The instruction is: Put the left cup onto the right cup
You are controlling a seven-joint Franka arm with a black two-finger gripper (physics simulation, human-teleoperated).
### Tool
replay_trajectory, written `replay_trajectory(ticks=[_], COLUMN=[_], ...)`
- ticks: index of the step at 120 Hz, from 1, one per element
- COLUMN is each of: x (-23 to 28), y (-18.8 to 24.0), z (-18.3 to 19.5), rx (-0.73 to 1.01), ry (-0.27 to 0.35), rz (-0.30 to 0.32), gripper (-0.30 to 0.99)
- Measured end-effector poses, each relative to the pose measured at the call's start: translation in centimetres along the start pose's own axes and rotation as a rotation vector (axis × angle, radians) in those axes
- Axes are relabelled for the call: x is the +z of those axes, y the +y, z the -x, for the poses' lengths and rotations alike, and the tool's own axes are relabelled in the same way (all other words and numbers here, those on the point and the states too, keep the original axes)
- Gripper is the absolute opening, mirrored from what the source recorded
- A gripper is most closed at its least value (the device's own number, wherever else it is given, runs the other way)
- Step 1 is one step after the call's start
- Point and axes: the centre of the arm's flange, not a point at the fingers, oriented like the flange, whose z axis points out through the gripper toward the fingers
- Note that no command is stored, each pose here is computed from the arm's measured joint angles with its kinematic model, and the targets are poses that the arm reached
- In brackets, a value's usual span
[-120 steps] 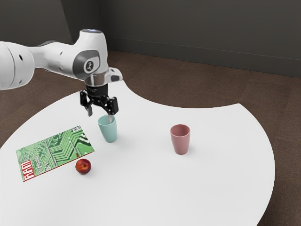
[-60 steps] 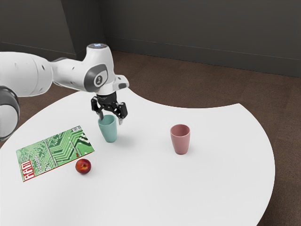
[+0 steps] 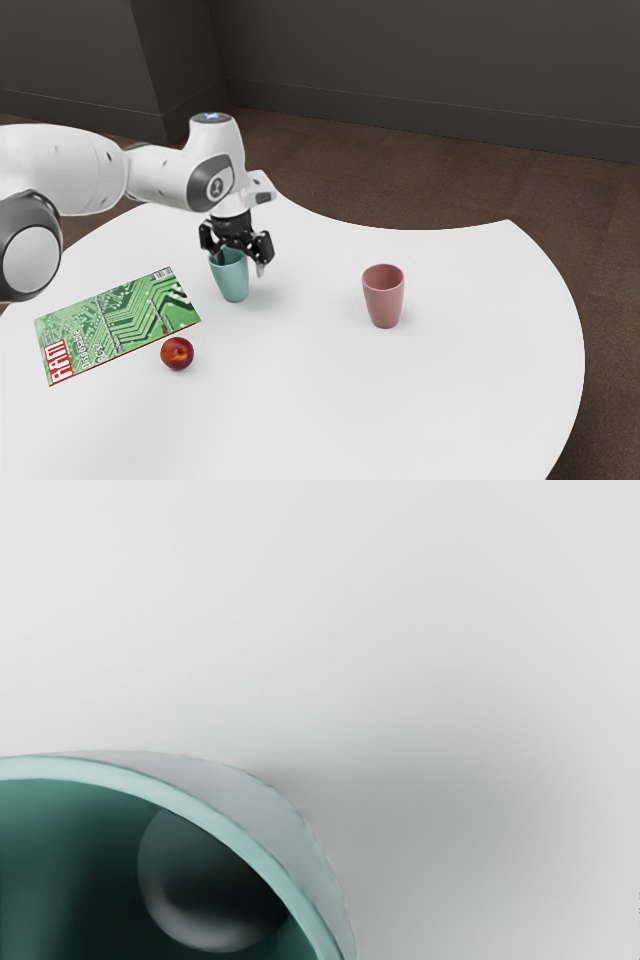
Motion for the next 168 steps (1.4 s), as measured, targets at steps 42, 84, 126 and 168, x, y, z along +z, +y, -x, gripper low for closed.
replay_trajectory(ticks=[42, 84, 126, 168], x=[-0.1, -0.5, -6.7, -16.3], y=[-0.2, -0.1, 2.6, 14.7], z=[-0.1, -0.1, 1.0, 4.9], rx=[0.046, 0.076, 0.103, 0.203], ry=[0.008, 0.013, 0.052, 0.076], rz=[-0.032, -0.039, -0.043, -0.049], gripper=[0.15, -0.06, -0.07, -0.07])
